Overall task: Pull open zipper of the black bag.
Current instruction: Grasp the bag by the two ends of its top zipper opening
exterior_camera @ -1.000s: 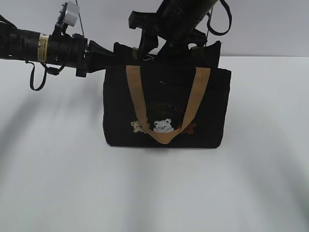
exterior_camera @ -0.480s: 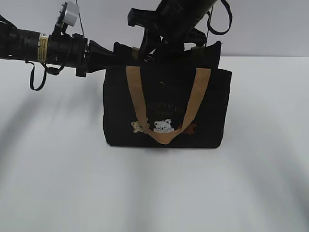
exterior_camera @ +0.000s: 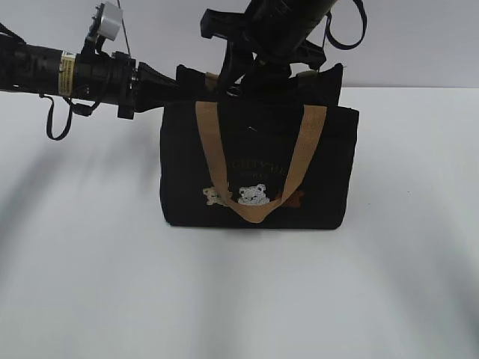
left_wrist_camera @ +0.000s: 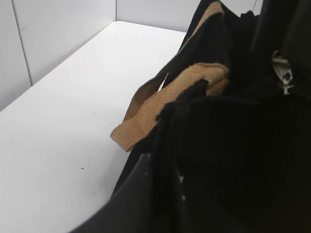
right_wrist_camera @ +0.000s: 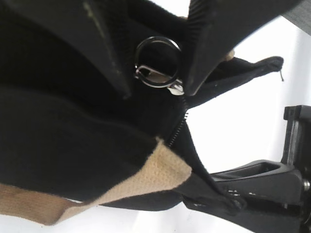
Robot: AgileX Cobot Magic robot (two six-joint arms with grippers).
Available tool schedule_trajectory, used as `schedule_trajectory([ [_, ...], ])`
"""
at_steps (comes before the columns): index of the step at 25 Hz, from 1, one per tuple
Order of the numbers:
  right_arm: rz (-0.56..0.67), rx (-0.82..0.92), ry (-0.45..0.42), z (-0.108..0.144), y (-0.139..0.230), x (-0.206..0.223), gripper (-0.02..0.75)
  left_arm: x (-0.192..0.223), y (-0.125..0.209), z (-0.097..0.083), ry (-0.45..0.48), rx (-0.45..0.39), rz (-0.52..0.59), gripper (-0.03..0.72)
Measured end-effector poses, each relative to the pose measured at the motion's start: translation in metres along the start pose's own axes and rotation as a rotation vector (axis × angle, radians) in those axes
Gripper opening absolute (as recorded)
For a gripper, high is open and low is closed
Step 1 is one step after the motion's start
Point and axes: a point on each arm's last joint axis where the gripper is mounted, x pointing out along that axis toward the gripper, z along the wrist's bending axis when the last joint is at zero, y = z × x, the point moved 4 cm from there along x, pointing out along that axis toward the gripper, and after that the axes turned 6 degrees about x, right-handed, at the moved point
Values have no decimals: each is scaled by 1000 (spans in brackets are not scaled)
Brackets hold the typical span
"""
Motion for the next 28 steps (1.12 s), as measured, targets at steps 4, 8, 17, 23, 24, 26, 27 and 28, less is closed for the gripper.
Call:
schedule_trajectory([
  [4,6,-2,4,-1,1,0,230,0,0,0,1,0,-1,34],
  [8,16,-8,16,-2,2,0,230,0,0,0,1,0,-1,34],
  [17,28,-12,26,-3,4,0,230,0,0,0,1,0,-1,34],
  [23,37,-16,35,-5,5,0,230,0,0,0,1,0,-1,34],
  [24,42,-18,40,-5,6,0,230,0,0,0,1,0,-1,34],
  [26,45,-18,49,-8,5,-2,230,0,0,0,3,0,-1,34],
  [27,44,-15,53,-10,4,-5,230,0,0,0,3,0,-1,34],
  [28,43,-12,54,-11,4,-8,230,0,0,0,3,0,-1,34],
])
